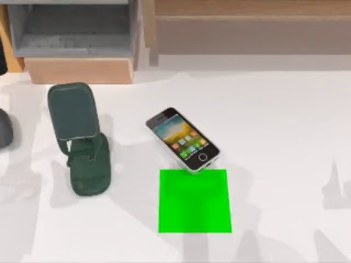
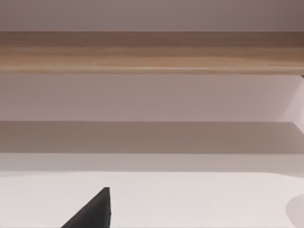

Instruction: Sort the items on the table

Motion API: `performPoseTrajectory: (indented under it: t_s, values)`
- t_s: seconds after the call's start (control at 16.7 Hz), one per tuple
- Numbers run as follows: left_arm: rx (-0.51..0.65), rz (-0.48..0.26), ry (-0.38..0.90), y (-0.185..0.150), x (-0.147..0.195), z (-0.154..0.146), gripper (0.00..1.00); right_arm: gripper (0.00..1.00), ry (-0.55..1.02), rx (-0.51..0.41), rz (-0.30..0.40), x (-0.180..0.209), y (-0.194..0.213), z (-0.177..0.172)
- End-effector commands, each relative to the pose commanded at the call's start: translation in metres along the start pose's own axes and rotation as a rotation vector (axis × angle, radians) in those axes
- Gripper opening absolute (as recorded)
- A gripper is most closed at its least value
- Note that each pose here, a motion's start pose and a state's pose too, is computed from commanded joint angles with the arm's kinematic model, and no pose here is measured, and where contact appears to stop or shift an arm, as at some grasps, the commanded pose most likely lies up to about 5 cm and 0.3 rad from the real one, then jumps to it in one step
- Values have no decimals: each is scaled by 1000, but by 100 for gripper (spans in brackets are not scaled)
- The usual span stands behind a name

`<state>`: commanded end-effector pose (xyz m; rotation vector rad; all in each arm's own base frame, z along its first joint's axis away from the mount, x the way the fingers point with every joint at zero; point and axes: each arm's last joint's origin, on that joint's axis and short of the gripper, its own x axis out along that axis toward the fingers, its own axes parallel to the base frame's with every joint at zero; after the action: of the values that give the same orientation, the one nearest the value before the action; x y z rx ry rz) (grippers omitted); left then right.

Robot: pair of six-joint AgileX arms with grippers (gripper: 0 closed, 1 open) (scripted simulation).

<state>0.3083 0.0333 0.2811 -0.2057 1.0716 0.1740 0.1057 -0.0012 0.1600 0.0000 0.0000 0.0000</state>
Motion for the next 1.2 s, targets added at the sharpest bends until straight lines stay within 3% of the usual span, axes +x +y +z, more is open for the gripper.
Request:
performPoseTrajectory:
  t_s: [0.24, 0.54, 1.2]
  values:
    - [-61, 53, 235, 3, 59, 44, 100, 100, 0, 0, 0, 0, 0, 0]
    - [-113, 101, 434, 10, 120, 66, 100, 100, 0, 0, 0, 0, 0, 0]
    - [-126, 113, 485, 13, 147, 63, 100, 100, 0, 0, 0, 0, 0, 0]
